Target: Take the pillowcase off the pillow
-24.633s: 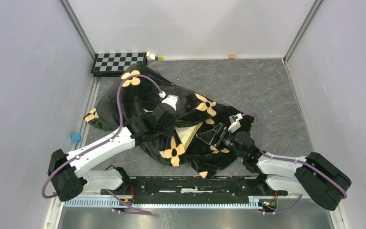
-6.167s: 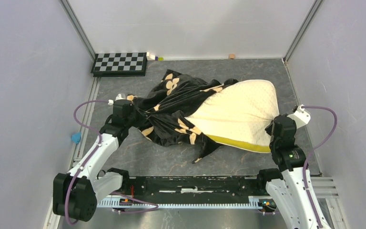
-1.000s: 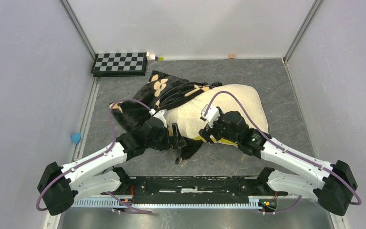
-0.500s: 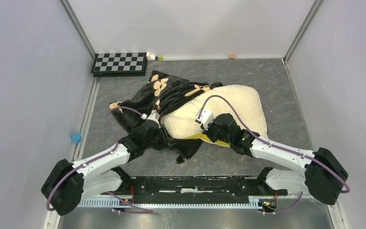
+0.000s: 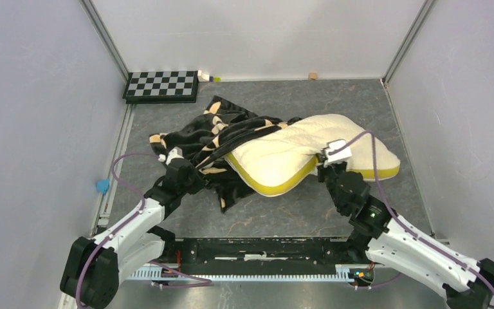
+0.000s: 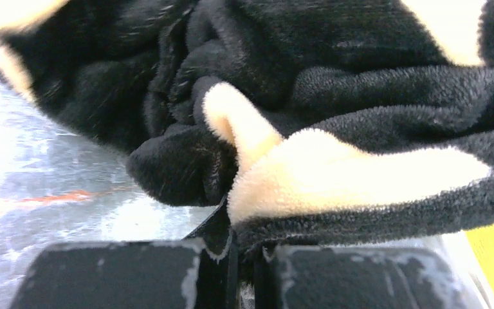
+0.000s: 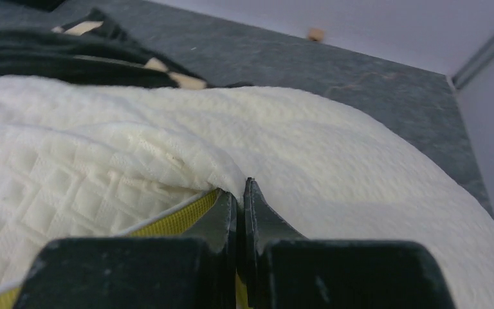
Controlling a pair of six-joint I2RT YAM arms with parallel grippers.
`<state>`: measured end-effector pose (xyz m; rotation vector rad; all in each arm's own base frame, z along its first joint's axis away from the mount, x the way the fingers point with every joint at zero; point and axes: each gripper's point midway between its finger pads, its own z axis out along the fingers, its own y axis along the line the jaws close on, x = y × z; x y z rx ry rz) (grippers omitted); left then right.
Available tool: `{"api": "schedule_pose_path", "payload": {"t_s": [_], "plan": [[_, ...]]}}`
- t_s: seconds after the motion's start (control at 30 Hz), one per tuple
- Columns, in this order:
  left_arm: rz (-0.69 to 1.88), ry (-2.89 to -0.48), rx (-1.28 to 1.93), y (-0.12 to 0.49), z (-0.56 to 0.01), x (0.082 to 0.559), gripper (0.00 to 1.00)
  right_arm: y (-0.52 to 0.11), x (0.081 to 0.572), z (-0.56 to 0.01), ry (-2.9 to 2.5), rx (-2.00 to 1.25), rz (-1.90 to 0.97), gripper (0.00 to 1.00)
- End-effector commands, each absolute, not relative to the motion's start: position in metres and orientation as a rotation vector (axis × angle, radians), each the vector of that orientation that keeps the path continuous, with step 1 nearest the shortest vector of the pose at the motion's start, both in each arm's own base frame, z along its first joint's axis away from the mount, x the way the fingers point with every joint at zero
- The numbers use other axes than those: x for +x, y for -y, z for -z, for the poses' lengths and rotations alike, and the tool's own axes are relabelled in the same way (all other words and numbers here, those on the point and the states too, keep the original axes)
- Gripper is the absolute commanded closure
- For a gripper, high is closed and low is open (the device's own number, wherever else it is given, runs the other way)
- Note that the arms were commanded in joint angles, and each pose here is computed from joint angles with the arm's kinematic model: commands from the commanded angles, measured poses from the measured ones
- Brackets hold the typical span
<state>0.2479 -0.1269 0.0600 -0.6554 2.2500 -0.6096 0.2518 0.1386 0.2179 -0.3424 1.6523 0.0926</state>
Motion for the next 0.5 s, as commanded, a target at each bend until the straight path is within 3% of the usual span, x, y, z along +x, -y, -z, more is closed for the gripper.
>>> {"api": "schedule_pose_path", "payload": {"t_s": [0.0, 0.3, 0.47], "plan": [[0.47, -2.214, -0.72, 0.096, -0.058, 0.255, 0.98, -0.049, 0.245, -0.271, -1.544, 0.144, 0.141, 1.0], [0.303, -2.122, -0.942, 0.058, -0.063, 0.259, 0.98, 0.035, 0.2, -0.294, -1.445, 0.547, 0.304, 1.0], [0.172, -1.995, -1.1, 0.03, -0.075, 0.259, 0.98, 0.05, 0.189, -0.315, -1.382, 0.603, 0.271, 1.0]]}}
